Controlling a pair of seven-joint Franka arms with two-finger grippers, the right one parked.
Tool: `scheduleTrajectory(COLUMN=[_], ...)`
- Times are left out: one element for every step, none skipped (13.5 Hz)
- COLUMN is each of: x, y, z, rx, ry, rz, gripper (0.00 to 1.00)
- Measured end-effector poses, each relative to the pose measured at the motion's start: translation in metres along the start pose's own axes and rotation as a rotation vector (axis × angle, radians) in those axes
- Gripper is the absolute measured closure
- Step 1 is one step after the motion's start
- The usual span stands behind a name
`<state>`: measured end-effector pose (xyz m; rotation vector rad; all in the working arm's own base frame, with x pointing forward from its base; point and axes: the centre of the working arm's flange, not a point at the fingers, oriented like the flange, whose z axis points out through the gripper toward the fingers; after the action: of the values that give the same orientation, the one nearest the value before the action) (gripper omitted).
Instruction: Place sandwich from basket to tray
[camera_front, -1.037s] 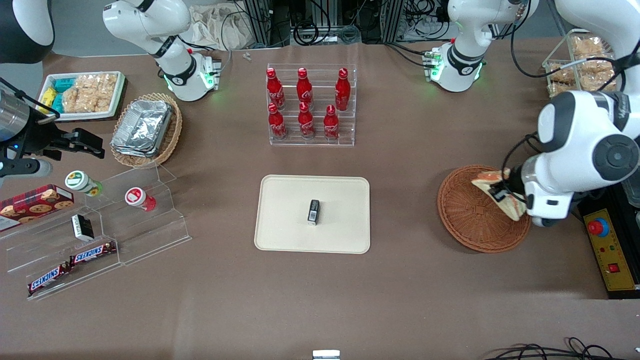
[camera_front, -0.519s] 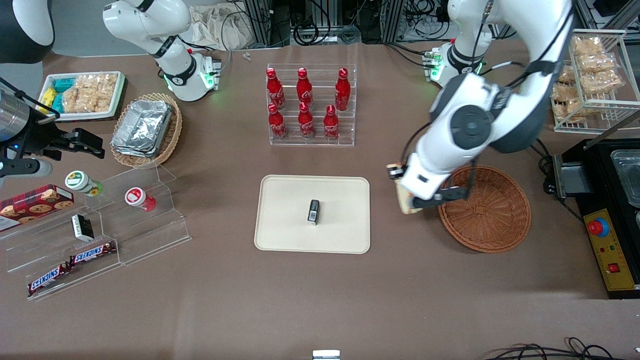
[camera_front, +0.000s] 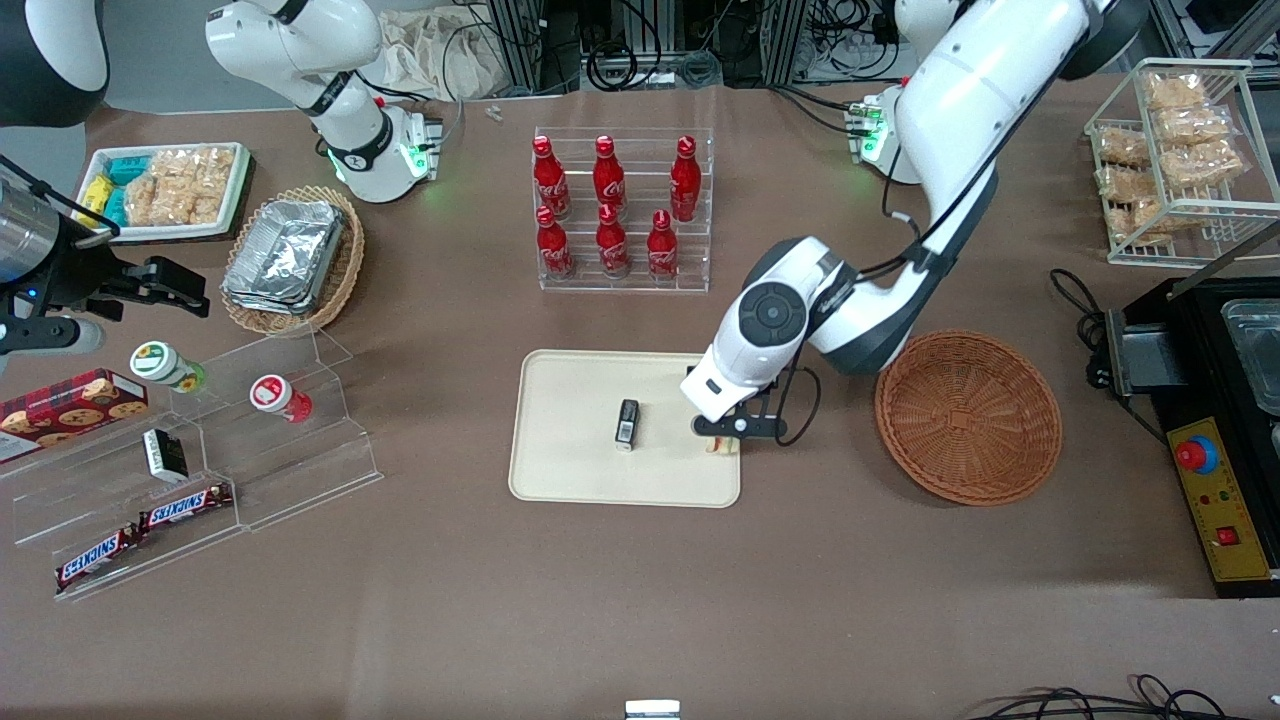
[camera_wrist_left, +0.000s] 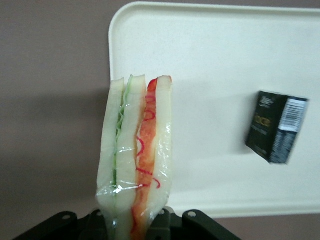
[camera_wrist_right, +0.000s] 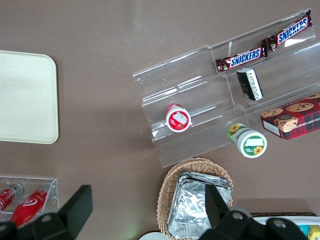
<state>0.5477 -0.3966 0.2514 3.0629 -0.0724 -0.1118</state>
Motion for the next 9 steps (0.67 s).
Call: scheduleTrajectory(x=[0.002,0.003,0.002,0.002,0.002,0.004,0.007,0.012,0.017], y=[-0.001,-0.001,0.0,0.001,0.002,0.002,0.003,0.003,0.001], z=[0.014,0.023,0.028,0.03,0.029,0.026,0.021,0.008,-0.013], rx=[0.002,0.006,0.01,0.014,0.014,0.012,0.008,0.002,0.002], ry=[0.001,0.003,0.006,0.012,0.017,0.022,0.033,0.054,0.081], rz=[0.011,0.023,0.034,0.043,0.044,0.035,0.02,-0.002,-0.02], gripper=[0.83,0.79,0.78,0.71,0.61,0.52,0.41,0.3,0.22])
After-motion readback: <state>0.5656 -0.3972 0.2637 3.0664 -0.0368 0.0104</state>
